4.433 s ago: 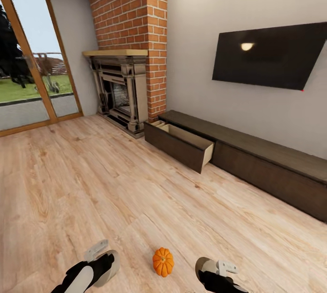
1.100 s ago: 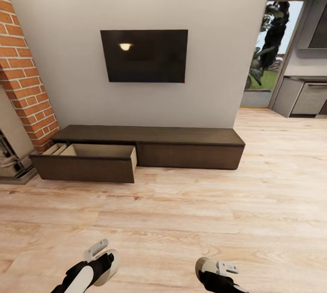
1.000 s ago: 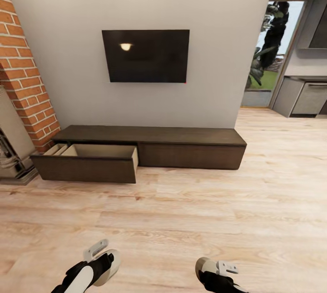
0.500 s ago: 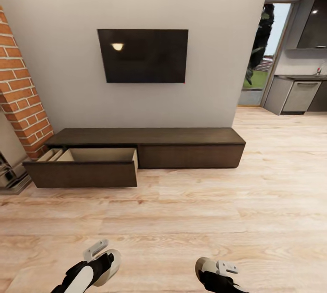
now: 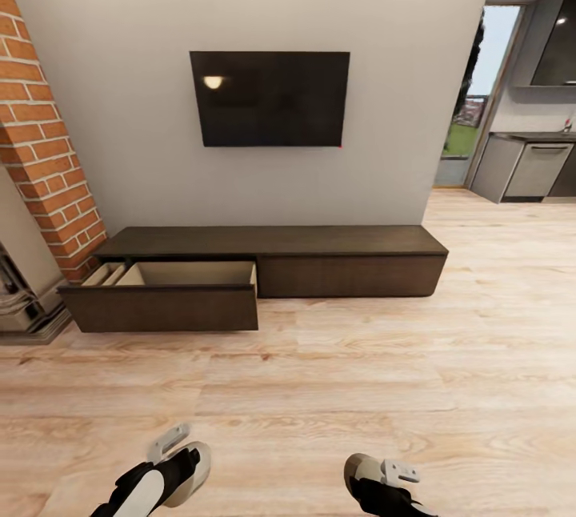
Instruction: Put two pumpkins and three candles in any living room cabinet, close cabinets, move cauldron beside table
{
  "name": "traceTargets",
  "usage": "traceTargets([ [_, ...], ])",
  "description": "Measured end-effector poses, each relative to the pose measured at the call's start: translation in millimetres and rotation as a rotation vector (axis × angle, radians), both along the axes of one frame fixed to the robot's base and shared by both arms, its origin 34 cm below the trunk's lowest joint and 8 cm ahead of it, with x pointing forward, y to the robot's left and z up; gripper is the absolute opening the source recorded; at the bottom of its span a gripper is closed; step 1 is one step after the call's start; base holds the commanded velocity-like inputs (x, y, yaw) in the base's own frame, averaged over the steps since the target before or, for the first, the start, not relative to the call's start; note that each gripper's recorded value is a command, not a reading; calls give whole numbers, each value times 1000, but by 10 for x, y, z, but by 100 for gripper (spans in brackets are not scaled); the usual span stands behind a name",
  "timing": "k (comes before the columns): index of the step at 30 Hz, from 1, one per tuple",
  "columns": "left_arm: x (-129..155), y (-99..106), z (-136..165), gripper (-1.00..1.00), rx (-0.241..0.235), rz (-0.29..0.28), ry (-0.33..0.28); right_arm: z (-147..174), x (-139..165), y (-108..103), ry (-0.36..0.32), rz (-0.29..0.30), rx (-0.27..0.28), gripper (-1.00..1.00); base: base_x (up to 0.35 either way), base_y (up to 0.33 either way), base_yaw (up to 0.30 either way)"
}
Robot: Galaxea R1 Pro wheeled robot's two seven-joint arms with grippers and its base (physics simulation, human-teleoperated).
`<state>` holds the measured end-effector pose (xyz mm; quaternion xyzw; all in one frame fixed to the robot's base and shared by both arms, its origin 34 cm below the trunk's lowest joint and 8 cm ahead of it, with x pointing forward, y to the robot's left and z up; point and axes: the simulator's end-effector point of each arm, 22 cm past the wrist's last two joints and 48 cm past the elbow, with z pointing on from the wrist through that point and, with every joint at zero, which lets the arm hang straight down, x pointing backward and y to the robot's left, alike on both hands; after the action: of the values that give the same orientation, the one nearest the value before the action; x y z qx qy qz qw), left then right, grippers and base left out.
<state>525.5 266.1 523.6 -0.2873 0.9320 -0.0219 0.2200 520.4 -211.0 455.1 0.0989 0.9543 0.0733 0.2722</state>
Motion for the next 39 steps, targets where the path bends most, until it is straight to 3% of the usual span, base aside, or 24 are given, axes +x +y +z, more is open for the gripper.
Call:
traceTargets([
  [39, -62, 30, -64, -100, 0, 9, 21, 12, 18, 0, -9, 0, -1, -100, 0, 292, 0],
])
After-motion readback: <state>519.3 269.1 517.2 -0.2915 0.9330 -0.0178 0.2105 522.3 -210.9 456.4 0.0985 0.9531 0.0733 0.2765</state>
